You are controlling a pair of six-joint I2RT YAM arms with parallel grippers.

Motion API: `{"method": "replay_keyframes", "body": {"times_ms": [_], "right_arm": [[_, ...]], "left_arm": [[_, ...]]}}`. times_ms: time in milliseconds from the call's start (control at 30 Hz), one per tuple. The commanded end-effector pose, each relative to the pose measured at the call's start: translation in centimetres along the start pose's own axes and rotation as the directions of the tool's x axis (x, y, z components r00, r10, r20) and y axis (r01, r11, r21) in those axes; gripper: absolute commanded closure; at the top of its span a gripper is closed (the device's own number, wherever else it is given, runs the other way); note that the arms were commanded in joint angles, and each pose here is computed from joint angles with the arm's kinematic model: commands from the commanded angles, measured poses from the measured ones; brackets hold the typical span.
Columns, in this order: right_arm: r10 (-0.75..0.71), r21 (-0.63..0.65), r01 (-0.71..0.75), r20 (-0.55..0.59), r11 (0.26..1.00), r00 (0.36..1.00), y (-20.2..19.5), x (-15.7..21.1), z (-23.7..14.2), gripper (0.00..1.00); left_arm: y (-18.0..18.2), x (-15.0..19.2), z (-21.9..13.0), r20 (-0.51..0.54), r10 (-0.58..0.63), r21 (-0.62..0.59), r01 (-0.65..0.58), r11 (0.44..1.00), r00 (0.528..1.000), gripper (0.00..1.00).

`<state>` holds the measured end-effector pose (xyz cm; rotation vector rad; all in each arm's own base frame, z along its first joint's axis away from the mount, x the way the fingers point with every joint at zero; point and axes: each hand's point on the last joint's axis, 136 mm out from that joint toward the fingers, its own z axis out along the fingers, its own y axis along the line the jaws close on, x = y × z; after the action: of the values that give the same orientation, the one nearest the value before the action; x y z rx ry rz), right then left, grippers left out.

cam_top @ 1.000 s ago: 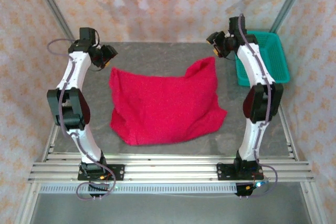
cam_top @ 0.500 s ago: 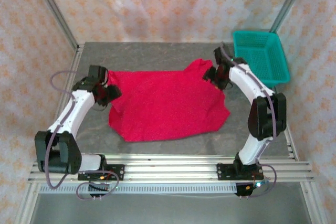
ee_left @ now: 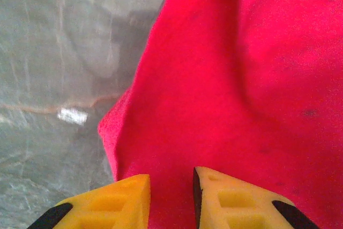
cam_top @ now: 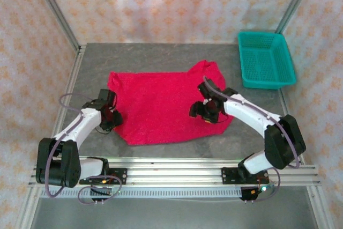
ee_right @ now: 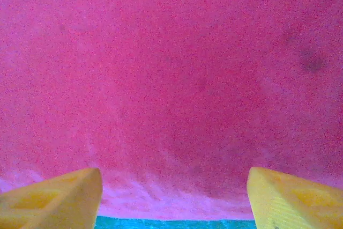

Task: Fold the inside-out t-shirt

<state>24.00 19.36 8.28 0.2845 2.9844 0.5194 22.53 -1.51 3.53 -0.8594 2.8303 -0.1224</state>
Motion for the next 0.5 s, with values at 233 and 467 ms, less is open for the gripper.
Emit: {"method": "replay_keyframes", "body": {"times_ms": [233, 467], "right_arm": [[0.053, 0.013, -0.052, -0.034, 0.999, 0.998, -0.2, 0.0, 5.4, 0.29], [0.072, 0.049, -0.073, 0.022, 0.996, 0.997, 0.3, -4.2, 5.9, 1.00]], "left_arm": [[2.5, 0.0, 1.0, 0.115, -0.061, -0.110, 0.074, 0.991, 0.991, 0.48], [0.7, -3.1, 0.0, 0.156, -0.034, -0.115, 0.053, 0.992, 0.987, 1.00]]}}
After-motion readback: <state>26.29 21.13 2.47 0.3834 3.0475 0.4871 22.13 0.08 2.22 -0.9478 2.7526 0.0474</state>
